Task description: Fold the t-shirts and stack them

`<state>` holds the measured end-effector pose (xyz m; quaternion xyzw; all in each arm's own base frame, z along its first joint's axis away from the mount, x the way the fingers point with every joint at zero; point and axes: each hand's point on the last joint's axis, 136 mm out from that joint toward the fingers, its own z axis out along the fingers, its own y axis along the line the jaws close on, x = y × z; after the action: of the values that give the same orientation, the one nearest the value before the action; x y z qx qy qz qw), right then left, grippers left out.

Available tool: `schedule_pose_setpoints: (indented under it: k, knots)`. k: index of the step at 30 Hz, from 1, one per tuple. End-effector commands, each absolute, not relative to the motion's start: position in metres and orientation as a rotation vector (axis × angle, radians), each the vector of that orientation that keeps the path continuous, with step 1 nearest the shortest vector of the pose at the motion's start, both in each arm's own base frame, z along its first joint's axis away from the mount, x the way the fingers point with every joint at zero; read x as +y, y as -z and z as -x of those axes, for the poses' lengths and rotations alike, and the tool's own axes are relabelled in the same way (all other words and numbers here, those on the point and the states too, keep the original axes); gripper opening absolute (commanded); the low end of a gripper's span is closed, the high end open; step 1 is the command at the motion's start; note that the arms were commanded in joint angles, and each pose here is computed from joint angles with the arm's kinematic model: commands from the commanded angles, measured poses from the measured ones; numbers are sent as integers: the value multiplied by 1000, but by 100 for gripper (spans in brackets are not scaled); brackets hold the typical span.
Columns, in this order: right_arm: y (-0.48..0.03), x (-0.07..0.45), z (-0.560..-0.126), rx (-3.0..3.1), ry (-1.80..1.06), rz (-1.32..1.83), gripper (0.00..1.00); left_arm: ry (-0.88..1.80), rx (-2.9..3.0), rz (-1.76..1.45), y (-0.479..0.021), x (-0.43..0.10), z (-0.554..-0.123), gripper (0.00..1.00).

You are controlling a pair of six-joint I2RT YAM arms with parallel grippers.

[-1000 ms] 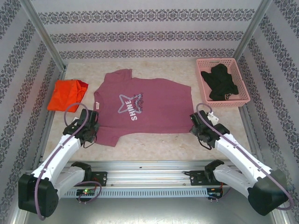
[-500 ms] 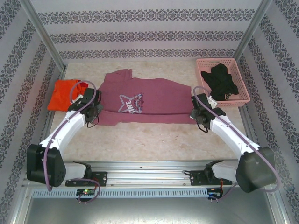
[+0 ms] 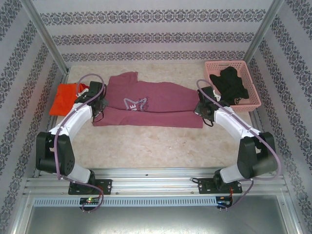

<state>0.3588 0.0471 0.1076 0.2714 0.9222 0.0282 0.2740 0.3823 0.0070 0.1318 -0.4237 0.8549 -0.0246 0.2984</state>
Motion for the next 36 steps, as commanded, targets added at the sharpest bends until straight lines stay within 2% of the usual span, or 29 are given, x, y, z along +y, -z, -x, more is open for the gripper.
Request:
schedule_pose_setpoints:
  k: [1, 14, 29, 30, 33, 34, 36]
  knots:
    - [-108, 43, -373, 2476, -65, -715, 0, 40, 2242, 1090, -140, 16, -399, 0]
    - [-82, 49, -400, 2534, -49, -708, 0, 15, 2287, 1069, -120, 17, -428, 0]
    - [-60, 52, -415, 2574, -45, -711, 0, -34, 2354, 1075, -84, 20, -442, 0]
    - [-60, 53, -415, 2573, -49, -710, 2, -34, 2358, 1077, -82, 20, -442, 0]
    - [-68, 55, -419, 2549, -85, -683, 34, -17, 2370, 1078, -79, 17, -444, 7]
    - [-74, 56, -419, 2526, -98, -668, 44, -9, 2368, 1080, -80, 16, -443, 13]
    - [-86, 55, -418, 2482, -121, -643, 57, -3, 2356, 1089, -83, 17, -441, 27]
